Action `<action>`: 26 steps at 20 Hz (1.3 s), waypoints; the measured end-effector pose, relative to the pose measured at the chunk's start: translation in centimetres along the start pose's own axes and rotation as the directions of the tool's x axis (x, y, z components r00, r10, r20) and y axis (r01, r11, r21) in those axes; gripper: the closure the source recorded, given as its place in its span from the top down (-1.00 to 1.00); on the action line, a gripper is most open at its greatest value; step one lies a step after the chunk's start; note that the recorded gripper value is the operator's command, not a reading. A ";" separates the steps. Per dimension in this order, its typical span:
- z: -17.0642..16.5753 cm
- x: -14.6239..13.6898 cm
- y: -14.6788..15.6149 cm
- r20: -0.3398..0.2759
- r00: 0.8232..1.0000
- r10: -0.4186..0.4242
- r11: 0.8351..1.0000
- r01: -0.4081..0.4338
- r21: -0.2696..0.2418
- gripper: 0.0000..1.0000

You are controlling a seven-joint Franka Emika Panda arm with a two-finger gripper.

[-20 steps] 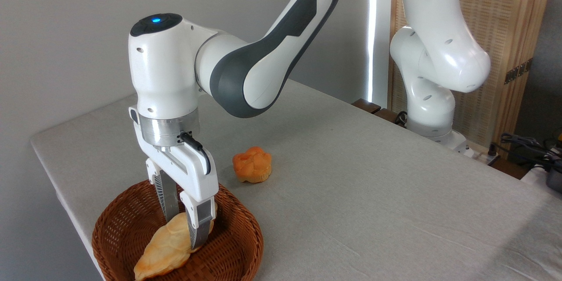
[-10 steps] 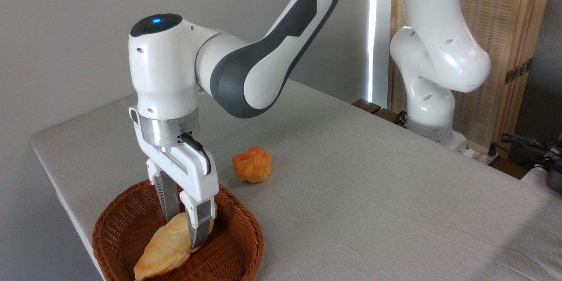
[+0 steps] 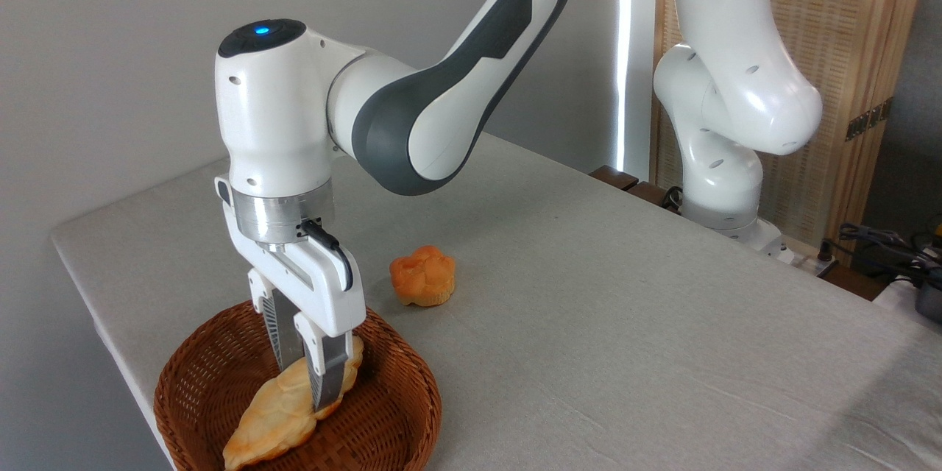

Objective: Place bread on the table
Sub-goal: 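Close the gripper on the long golden bread roll in the basket, then lift the bread roll out of the basket and carry it beside the bun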

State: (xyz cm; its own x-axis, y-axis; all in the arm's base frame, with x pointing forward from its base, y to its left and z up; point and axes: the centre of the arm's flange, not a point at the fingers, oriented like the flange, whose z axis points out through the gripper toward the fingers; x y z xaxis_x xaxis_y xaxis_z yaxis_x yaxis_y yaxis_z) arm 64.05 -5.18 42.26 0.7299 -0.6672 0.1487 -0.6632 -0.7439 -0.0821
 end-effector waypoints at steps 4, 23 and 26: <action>-0.1 0.0 0.0 0.000 1.000 0.000 1.000 0.000 0.000 -0.14; -8.8 -0.8 0.6 -0.064 0.998 0.002 1.000 0.000 0.026 -0.07; -10.2 -1.5 1.2 -0.043 0.999 0.002 1.000 -0.002 0.003 -0.07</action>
State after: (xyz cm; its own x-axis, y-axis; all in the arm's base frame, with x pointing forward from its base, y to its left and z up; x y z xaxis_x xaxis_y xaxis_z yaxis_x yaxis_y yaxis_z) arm 60.52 -4.69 51.96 0.7206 -0.6667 0.1905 -0.6644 -0.7425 -0.0852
